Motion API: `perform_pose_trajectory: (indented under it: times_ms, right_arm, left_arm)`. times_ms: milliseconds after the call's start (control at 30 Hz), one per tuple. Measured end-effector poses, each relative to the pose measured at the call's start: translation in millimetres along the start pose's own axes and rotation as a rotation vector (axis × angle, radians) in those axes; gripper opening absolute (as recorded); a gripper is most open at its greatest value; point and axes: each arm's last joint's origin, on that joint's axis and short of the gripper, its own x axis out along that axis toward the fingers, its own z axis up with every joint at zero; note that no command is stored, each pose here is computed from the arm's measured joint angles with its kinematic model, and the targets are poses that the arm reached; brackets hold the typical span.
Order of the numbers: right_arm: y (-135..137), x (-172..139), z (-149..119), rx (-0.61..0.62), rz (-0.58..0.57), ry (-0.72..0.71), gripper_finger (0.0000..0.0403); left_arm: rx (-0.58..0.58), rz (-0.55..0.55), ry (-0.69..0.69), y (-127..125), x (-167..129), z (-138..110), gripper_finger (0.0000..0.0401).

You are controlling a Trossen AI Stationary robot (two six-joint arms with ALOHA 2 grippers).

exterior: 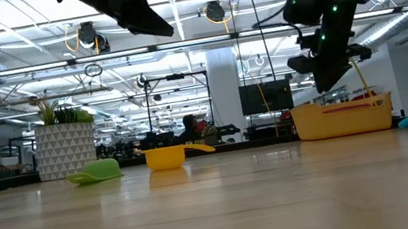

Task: Nest measuring cups in basket
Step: Stack the red measuring cup on top of the blue measuring cup into the bin

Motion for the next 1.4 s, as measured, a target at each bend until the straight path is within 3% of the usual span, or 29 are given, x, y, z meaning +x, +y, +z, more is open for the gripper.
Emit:
perform_pose_trajectory:
  times_ms: [400, 733, 1400]
  right_arm:
    - [-4, 30, -7, -0.086, -0.091, 0.131, 0.0003]
    - [-4, 41, -11, -0.107, -0.148, 0.16, 0.0003]
    - [5, 39, -11, -0.189, -0.075, 0.147, 0.0004]
  left_arm:
    - [0.022, -0.011, 0.001, -3, 0, 1, 0.0129]
    - [0.004, -0.011, 0.002, -3, 0, 1, 0.0129]
    - [0.012, -0.03, 0.008, -9, 1, 1, 0.0129]
